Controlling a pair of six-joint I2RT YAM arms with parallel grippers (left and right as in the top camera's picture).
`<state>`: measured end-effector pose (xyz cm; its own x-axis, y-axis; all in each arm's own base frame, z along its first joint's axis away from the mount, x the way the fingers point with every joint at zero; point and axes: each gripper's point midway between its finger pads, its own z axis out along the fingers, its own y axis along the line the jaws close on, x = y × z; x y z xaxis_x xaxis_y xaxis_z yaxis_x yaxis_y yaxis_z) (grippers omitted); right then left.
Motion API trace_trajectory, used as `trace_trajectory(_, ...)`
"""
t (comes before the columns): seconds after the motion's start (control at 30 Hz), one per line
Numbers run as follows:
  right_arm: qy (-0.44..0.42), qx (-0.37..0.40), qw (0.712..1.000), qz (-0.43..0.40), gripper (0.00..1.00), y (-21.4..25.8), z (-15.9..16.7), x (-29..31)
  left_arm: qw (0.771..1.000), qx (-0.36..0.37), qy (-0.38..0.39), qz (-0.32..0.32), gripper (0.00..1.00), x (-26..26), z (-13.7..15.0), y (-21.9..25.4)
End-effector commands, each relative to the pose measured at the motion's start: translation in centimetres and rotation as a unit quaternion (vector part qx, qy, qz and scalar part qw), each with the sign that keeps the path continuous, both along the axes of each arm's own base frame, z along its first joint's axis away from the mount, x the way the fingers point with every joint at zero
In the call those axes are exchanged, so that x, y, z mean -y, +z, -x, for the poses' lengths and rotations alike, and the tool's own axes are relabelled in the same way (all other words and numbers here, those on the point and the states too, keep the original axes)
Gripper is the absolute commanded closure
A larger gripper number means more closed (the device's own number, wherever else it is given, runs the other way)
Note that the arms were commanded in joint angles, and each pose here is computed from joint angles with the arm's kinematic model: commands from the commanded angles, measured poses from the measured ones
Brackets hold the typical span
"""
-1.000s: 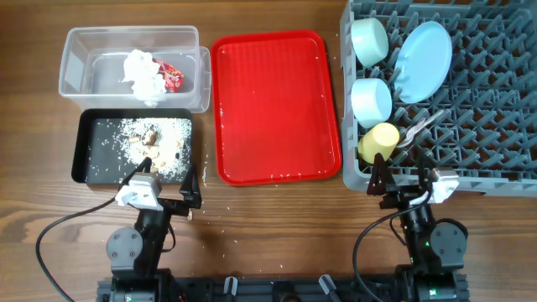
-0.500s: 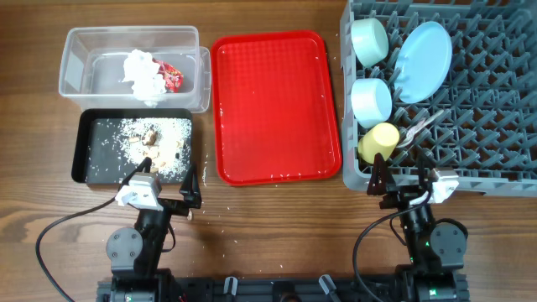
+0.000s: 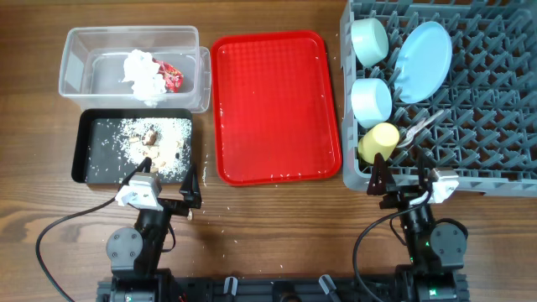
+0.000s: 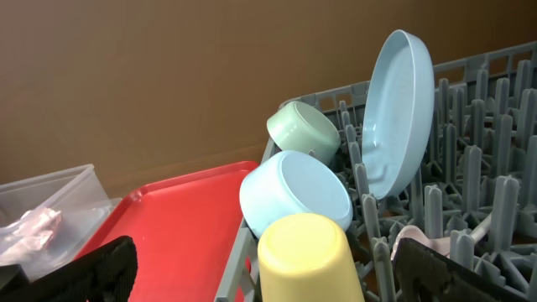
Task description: Sort waste into correct bins and load items into the dishwasher rack
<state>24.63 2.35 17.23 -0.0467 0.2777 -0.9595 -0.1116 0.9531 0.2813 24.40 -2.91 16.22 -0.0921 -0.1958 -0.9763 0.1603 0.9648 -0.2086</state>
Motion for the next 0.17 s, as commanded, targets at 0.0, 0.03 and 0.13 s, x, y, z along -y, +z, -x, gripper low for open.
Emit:
trace_trajectory(0.0,-0.006,0.004,1.000,-0.004,0.00,0.17,0.01,0.15,1.000,0.002,0.007,-0.010,0.00,-0.28,0.00,-0.14)
trace_trajectory(0.03,-0.006,0.004,1.000,-0.004,0.00,0.17,0.01,0.15,1.000,0.002,0.007,-0.010,0.00,-0.28,0.00,-0.14)
trace_trajectory(0.13,-0.006,0.004,1.000,-0.003,0.00,0.17,0.01,0.16,1.000,0.002,0.007,-0.010,0.00,-0.29,0.00,-0.14)
